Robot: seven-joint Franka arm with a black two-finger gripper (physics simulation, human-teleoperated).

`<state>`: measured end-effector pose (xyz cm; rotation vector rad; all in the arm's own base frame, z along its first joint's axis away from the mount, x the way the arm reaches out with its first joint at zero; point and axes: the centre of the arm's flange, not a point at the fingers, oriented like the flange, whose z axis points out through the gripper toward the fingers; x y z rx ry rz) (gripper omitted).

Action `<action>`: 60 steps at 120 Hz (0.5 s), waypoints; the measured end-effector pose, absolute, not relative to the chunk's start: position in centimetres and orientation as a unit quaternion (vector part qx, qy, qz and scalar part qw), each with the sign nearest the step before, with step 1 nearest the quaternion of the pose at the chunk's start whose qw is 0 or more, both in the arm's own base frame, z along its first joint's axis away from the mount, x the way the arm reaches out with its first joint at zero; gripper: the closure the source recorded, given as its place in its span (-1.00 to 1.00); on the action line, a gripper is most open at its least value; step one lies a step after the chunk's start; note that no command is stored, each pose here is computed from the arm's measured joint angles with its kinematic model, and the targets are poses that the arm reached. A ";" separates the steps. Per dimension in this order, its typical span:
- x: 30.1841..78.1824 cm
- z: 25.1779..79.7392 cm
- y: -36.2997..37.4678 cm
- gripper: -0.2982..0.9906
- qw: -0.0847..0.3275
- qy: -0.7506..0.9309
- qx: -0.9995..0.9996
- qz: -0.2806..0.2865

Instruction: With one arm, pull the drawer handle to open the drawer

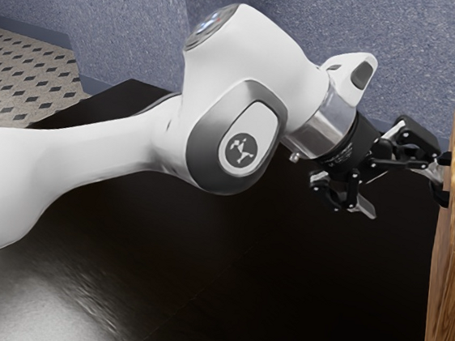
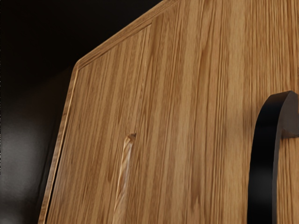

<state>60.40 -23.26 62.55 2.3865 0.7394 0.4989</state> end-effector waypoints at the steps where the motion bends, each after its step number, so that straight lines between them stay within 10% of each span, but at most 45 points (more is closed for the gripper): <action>1: 60.4 62.5 -23.2 -0.53 0.292 0.278 0.896 0.187; 60: 58.7 62.3 -20.1 -0.53 0.288 0.297 0.891 0.188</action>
